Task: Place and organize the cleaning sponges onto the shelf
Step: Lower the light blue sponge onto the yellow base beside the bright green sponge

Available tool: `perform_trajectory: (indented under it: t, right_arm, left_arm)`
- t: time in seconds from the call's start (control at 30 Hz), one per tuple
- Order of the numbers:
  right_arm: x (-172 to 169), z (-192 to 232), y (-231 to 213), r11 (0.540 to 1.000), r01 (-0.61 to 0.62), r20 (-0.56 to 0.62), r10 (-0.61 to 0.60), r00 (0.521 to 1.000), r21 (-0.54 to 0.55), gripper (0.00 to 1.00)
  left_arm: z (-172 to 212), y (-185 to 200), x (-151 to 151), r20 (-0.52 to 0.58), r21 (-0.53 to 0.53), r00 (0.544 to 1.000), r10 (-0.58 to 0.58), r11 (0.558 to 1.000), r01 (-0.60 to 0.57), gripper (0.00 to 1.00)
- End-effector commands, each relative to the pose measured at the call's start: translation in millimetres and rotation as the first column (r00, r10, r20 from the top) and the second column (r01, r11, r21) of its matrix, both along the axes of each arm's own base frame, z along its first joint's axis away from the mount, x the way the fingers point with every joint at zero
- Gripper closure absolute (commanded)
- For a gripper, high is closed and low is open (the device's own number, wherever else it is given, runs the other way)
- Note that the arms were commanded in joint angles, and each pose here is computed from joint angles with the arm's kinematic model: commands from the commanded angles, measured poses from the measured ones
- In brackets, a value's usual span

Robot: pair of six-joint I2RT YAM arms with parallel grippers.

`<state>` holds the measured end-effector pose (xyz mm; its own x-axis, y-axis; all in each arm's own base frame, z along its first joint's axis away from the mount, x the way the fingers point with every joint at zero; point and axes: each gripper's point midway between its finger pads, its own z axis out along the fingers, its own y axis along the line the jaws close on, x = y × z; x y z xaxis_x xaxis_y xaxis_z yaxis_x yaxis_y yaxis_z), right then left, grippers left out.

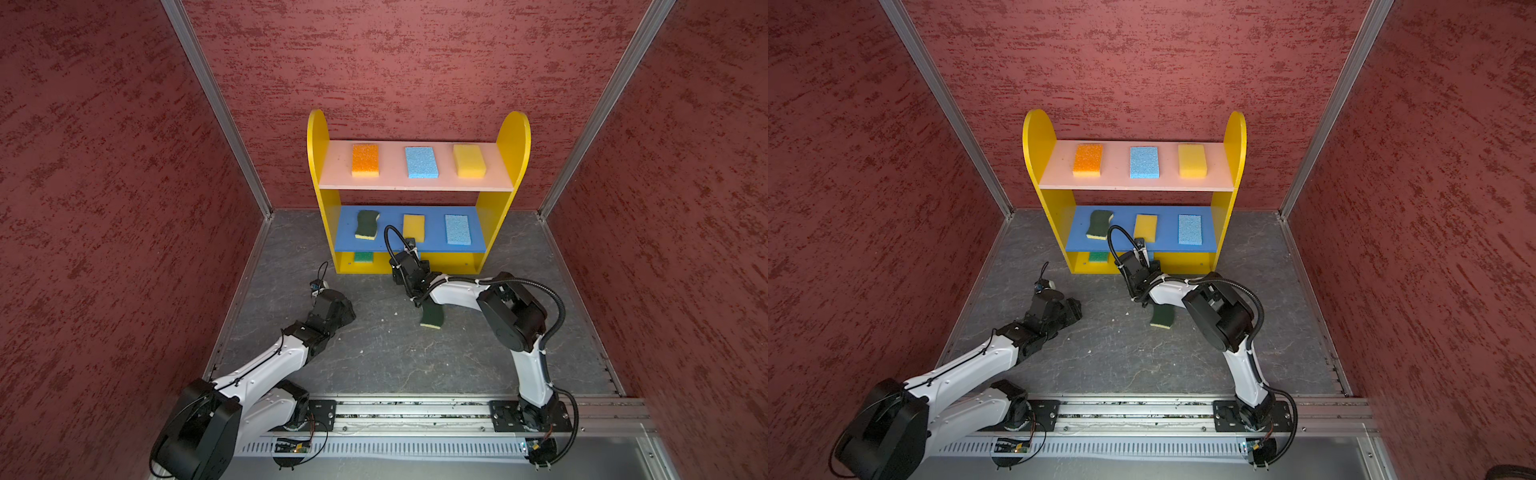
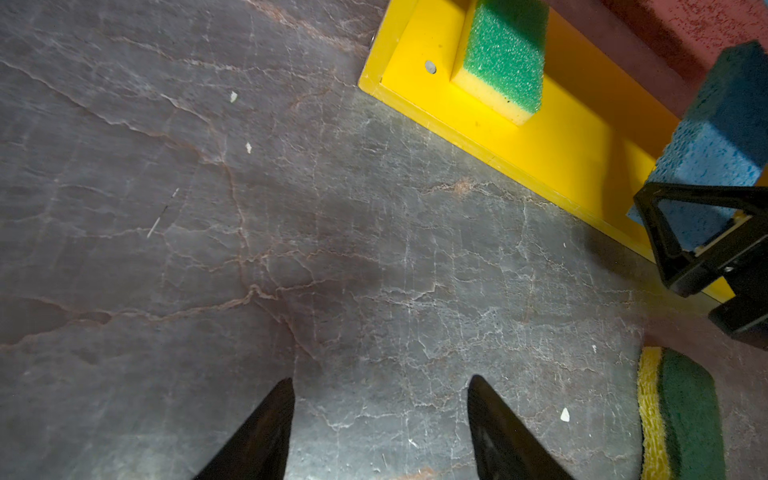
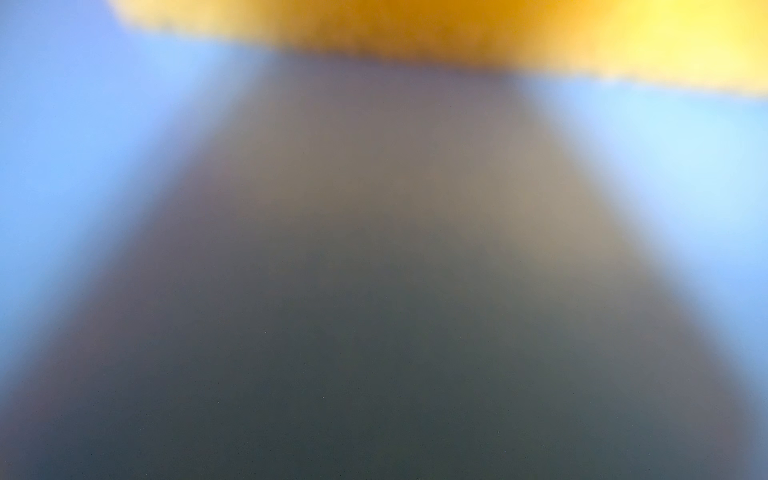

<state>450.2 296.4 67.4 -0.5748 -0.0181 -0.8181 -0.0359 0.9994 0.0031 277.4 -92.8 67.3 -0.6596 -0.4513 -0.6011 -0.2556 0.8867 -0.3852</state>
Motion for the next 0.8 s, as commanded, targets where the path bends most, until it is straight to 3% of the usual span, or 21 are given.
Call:
perform_trajectory:
  t: [0.0,0.77]
  right_arm:
    - [5.0,-16.3,-11.4,0.999,0.033,-0.028,-0.034,0.999,-0.026,0.19]
    - [-13.0,14.4,-17.4,1.000,0.021,0.004,-0.021,1.000,-0.005,0.13]
  left_arm:
    - [13.6,-3.7,9.9,0.042,-0.001,0.999,0.002,1.000,-0.002,0.33]
    - [30.4,-4.8,3.7,0.067,0.005,0.998,-0.002,1.000,0.002,0.33]
